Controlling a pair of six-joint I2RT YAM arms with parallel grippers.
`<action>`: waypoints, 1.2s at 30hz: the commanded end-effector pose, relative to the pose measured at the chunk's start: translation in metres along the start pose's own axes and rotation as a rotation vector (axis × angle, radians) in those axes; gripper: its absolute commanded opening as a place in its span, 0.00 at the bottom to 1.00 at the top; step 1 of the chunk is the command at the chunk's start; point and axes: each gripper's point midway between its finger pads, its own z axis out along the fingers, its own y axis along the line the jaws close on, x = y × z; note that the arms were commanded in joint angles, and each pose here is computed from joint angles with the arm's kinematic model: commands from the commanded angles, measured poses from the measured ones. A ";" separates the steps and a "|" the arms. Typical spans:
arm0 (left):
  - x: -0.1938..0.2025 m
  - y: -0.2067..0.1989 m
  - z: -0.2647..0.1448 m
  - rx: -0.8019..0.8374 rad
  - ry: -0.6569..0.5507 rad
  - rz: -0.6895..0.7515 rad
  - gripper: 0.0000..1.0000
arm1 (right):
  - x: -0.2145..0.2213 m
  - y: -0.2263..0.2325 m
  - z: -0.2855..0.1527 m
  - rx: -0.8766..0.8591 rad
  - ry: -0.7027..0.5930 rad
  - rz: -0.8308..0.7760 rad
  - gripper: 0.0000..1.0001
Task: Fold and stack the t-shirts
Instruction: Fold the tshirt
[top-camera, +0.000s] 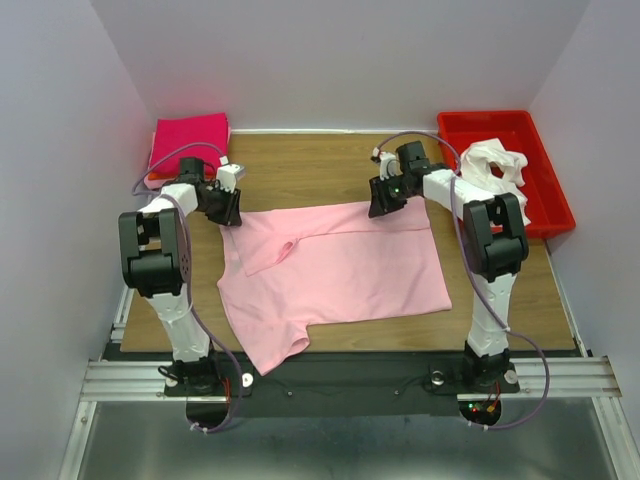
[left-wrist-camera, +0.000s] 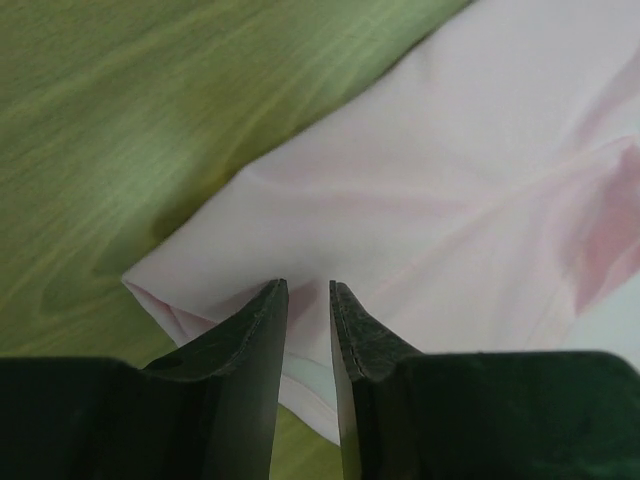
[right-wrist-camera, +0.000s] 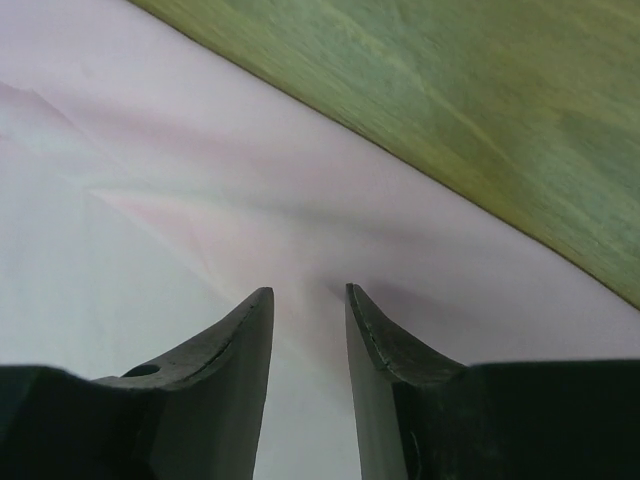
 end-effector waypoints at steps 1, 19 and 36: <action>-0.028 0.025 0.003 -0.086 -0.043 -0.002 0.34 | 0.001 -0.020 -0.009 0.102 0.016 -0.091 0.40; -0.098 -0.005 -0.026 -0.017 -0.144 0.196 0.51 | -0.014 -0.024 -0.077 0.198 0.003 -0.318 0.44; -0.049 -0.114 0.008 0.090 -0.027 0.291 0.60 | 0.056 -0.066 -0.068 0.286 0.255 -0.464 0.45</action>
